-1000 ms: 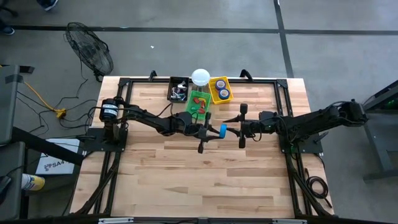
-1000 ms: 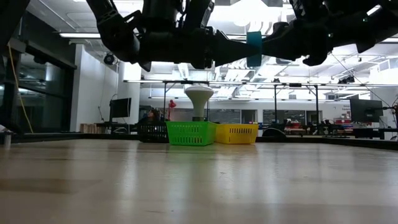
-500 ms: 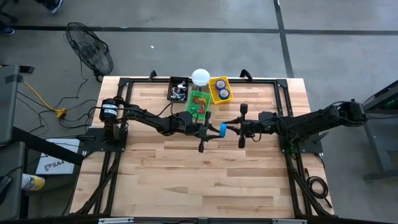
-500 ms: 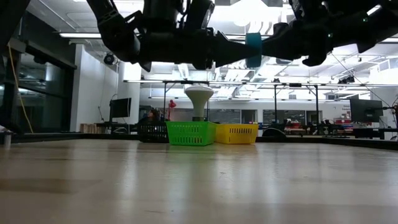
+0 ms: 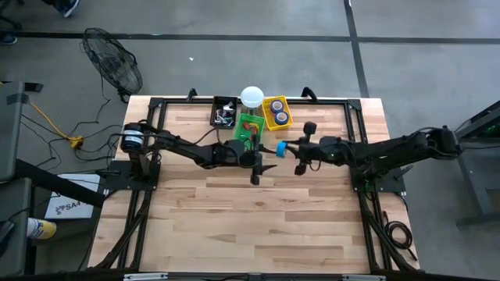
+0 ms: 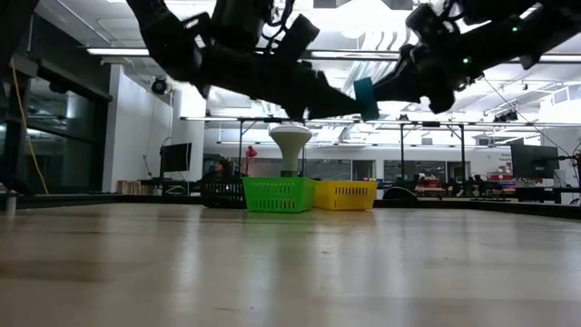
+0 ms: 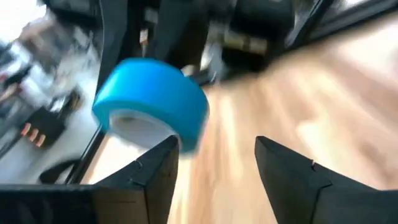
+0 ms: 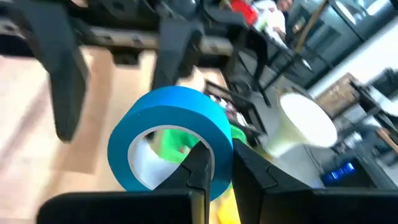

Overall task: Pick and place Stapler, Stapler remover, tape
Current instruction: Put the light blue tape into the yellow bin

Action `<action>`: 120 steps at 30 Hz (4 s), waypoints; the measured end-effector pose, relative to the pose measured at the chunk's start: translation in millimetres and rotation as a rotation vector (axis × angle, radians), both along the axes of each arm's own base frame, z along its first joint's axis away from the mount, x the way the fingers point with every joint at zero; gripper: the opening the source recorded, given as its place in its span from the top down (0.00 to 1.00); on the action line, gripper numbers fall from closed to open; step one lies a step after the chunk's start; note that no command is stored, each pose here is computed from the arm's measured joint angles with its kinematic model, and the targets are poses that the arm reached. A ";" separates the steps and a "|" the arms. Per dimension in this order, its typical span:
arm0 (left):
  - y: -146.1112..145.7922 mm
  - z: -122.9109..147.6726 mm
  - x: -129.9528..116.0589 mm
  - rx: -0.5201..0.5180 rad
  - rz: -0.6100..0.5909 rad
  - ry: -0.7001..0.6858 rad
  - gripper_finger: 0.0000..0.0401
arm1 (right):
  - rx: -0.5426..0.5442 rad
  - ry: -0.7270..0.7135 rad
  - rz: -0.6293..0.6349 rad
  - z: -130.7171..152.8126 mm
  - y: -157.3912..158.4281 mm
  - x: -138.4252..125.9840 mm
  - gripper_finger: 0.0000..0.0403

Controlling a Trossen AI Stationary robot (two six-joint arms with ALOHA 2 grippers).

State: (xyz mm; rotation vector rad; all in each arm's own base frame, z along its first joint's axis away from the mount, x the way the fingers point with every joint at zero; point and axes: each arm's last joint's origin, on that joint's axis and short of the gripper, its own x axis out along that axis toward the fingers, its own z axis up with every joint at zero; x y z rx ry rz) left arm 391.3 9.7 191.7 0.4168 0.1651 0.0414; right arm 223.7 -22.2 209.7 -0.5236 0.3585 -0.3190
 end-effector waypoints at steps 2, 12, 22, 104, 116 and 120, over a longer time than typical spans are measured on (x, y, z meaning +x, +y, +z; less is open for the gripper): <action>1.5 5.3 -6.8 0.009 0.063 0.078 0.47 | 0.010 0.011 -0.068 0.9 -10.4 -0.8 0.92; 3.8 29.8 -42.7 0.036 0.188 0.339 0.50 | 0.044 0.015 -0.134 1.2 -69.9 -15.1 0.92; 5.4 20.6 -68.3 0.061 0.257 0.427 0.51 | 0.095 -0.072 -0.061 -19.0 -131.2 -11.3 0.92; -9.7 -6.3 -127.6 -0.045 0.218 0.127 0.51 | -0.163 0.210 0.143 -60.5 -253.3 41.7 0.66; -9.7 -6.3 -127.6 -0.041 0.214 0.128 0.51 | -0.159 0.217 0.137 -61.0 -253.3 41.4 0.66; -9.7 -6.3 -127.6 -0.038 0.214 0.128 0.51 | -0.154 0.221 0.137 -61.4 -253.1 41.2 0.66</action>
